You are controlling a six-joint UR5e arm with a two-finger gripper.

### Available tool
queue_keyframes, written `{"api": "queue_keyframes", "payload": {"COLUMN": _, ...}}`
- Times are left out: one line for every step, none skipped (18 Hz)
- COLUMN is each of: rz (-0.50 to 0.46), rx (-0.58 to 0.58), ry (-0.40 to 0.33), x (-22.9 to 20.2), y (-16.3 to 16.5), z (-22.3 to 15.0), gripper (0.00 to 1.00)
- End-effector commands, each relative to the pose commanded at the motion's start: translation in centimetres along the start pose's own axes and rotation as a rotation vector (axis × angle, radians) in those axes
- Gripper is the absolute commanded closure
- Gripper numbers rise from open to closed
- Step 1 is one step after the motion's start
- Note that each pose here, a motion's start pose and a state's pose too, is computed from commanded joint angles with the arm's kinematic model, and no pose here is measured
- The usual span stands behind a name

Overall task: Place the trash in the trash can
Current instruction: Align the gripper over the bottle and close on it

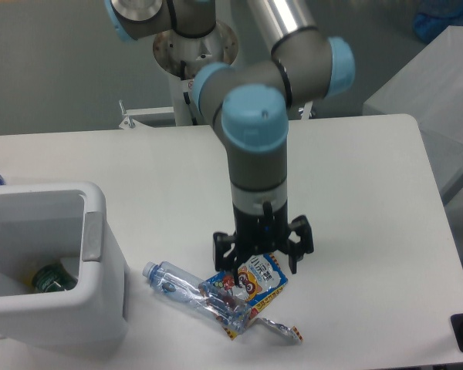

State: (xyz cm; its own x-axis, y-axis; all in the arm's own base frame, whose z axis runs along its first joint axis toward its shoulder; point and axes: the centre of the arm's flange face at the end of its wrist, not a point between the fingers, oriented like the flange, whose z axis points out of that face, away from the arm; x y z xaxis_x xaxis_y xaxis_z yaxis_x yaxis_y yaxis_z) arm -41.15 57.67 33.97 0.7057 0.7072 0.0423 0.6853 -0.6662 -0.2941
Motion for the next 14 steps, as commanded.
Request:
{"api": "queue_keyframes", "payload": {"rz": -0.056, "rx": -0.015, "ry": -0.002, "x": -0.1, "y": 0.1, "z": 1.2, "gripper": 0.0}}
{"api": "queue_keyframes", "payload": {"rz": -0.109, "rx": -0.026, "ry": -0.003, "x": -0.1, "y": 0.1, "z": 2.0, "gripper": 0.0}}
{"api": "queue_keyframes", "payload": {"rz": -0.164, "rx": -0.026, "ry": -0.003, "x": 0.0, "y": 0.0, "z": 2.9, "gripper": 0.0}}
{"api": "queue_keyframes", "payload": {"rz": -0.202, "rx": -0.025, "ry": -0.003, "x": 0.0, "y": -0.1, "z": 3.7, "gripper": 0.0}}
{"api": "queue_keyframes", "payload": {"rz": -0.221, "rx": -0.029, "ry": -0.008, "x": -0.1, "y": -0.2, "z": 4.3, "gripper": 0.0}}
{"api": "queue_keyframes", "payload": {"rz": -0.224, "rx": -0.032, "ry": -0.02, "x": 0.0, "y": -0.3, "z": 5.0, "gripper": 0.0}}
{"api": "queue_keyframes", "payload": {"rz": -0.227, "rx": -0.037, "ry": -0.023, "x": 0.9, "y": -0.3, "z": 5.6, "gripper": 0.0}}
{"api": "queue_keyframes", "payload": {"rz": -0.245, "rx": -0.043, "ry": -0.025, "x": 1.6, "y": -0.3, "z": 6.4, "gripper": 0.0}}
{"api": "queue_keyframes", "payload": {"rz": -0.285, "rx": -0.048, "ry": -0.041, "x": 1.5, "y": -0.7, "z": 7.5, "gripper": 0.0}}
{"api": "queue_keyframes", "payload": {"rz": -0.318, "rx": -0.043, "ry": -0.073, "x": 1.6, "y": -1.1, "z": 8.3, "gripper": 0.0}}
{"api": "queue_keyframes", "payload": {"rz": -0.33, "rx": -0.042, "ry": -0.108, "x": 2.5, "y": -1.2, "z": 9.3, "gripper": 0.0}}
{"api": "queue_keyframes", "payload": {"rz": -0.328, "rx": -0.05, "ry": -0.131, "x": 3.4, "y": -0.8, "z": 10.3, "gripper": 0.0}}
{"api": "queue_keyframes", "payload": {"rz": -0.321, "rx": -0.058, "ry": -0.144, "x": 4.1, "y": -0.4, "z": 11.2, "gripper": 0.0}}
{"api": "queue_keyframes", "payload": {"rz": -0.32, "rx": -0.066, "ry": -0.149, "x": 4.5, "y": 0.0, "z": 12.0, "gripper": 0.0}}
